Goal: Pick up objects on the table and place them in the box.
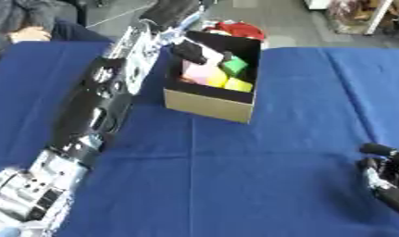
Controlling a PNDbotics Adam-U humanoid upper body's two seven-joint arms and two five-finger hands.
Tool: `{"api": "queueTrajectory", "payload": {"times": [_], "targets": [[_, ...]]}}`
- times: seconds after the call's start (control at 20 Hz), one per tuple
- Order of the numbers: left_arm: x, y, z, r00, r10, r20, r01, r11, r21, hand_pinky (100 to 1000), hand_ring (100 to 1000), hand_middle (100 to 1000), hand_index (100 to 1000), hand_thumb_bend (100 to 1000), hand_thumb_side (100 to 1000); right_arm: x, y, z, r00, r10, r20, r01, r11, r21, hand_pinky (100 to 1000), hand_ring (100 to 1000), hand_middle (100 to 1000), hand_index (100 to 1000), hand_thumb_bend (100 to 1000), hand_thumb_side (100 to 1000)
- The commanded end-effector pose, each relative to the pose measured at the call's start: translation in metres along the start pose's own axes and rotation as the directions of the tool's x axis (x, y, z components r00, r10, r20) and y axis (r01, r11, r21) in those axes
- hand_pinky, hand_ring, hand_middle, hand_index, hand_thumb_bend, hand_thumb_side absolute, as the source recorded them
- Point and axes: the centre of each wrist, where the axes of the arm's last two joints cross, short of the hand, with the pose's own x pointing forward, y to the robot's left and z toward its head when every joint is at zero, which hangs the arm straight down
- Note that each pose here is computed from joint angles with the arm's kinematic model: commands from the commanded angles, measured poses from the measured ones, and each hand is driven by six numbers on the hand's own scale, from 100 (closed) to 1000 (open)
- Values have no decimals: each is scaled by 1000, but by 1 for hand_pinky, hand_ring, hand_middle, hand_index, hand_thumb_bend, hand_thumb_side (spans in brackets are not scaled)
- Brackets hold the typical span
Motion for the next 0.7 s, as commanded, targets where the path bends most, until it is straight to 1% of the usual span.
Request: {"api": "queueTrajectory", "payload": {"times": [0.05,0.1,0.15,0.2,0.25,0.3,0.4,0.45,0.55,0.7], "targets": [[3,31,14,985,160,68,-167,977,131,829,820,839,936,100,487,10,-6,-4,999,12,40,-12,1000,-9,764,674,745,805,100,269],[3,31,23,972,225,75,-234,960,152,794,783,802,917,100,525,12,-6,-5,999,12,51,-11,1000,-10,764,674,745,805,100,299],[4,31,32,952,295,79,-304,937,172,783,772,791,912,100,552,14,-7,-6,998,11,65,-10,1000,-12,764,674,745,804,100,310],[5,29,42,929,361,78,-370,910,187,766,755,771,901,100,545,16,-8,-8,997,10,77,-8,1000,-17,764,674,745,805,100,339],[6,27,52,903,423,76,-429,881,200,761,750,764,898,100,546,20,-8,-9,996,9,93,-7,1000,-21,765,674,745,805,100,363],[7,25,62,876,477,71,-480,851,212,745,734,744,887,100,561,24,-9,-11,994,9,113,-6,1000,-23,765,674,745,805,100,414],[10,17,84,807,588,53,-582,778,237,731,719,728,879,100,591,34,-11,-16,987,8,161,-5,1000,-22,766,673,745,804,100,443],[12,11,96,769,639,37,-627,740,244,728,716,726,879,100,607,40,-12,-20,982,8,189,-4,1000,-20,766,673,744,804,100,457],[17,0,116,703,711,7,-690,680,247,725,713,723,879,100,637,50,-13,-24,973,1,231,4,1000,-21,766,673,744,805,100,470],[25,-15,139,620,784,-35,-755,607,248,719,704,714,877,100,687,62,-11,-29,963,-24,267,31,999,-20,766,673,744,805,100,470]]}}
